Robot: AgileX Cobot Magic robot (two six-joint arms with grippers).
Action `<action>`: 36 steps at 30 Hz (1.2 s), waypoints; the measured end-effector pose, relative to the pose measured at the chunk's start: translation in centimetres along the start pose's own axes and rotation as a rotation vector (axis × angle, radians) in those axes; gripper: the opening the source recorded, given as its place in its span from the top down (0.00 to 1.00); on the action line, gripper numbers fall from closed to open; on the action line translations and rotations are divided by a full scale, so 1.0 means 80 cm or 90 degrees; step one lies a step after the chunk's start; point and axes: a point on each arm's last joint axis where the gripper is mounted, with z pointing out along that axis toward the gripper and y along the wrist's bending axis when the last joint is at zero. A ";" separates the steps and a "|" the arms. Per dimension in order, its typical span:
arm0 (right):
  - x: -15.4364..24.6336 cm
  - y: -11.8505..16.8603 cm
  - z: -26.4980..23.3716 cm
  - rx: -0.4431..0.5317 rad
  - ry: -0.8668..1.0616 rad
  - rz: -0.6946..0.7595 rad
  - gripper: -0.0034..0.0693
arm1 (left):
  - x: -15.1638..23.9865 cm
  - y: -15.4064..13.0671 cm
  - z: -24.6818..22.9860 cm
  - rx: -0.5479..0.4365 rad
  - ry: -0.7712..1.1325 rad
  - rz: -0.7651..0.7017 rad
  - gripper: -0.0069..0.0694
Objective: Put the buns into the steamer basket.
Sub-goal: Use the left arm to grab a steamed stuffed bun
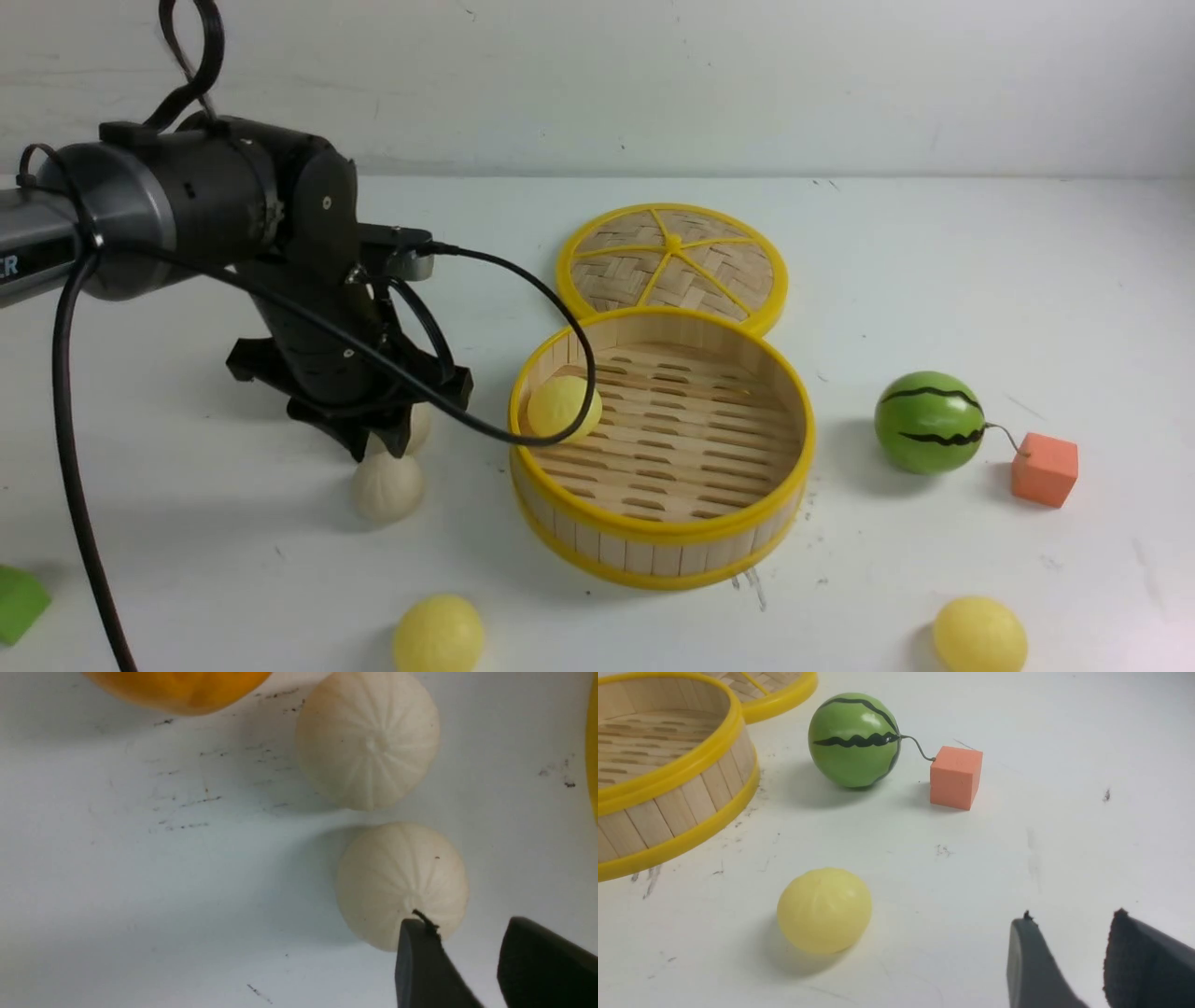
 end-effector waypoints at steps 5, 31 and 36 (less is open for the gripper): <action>0.000 0.000 0.000 0.000 0.000 0.000 0.62 | 0.001 0.000 0.019 -0.004 0.025 0.001 0.60; 0.000 0.000 0.000 0.000 0.000 0.000 0.62 | -0.004 0.002 0.051 -0.026 0.019 0.024 0.85; 0.000 0.000 0.000 0.000 0.000 0.000 0.62 | -0.006 -0.001 0.033 -0.027 0.032 0.023 0.93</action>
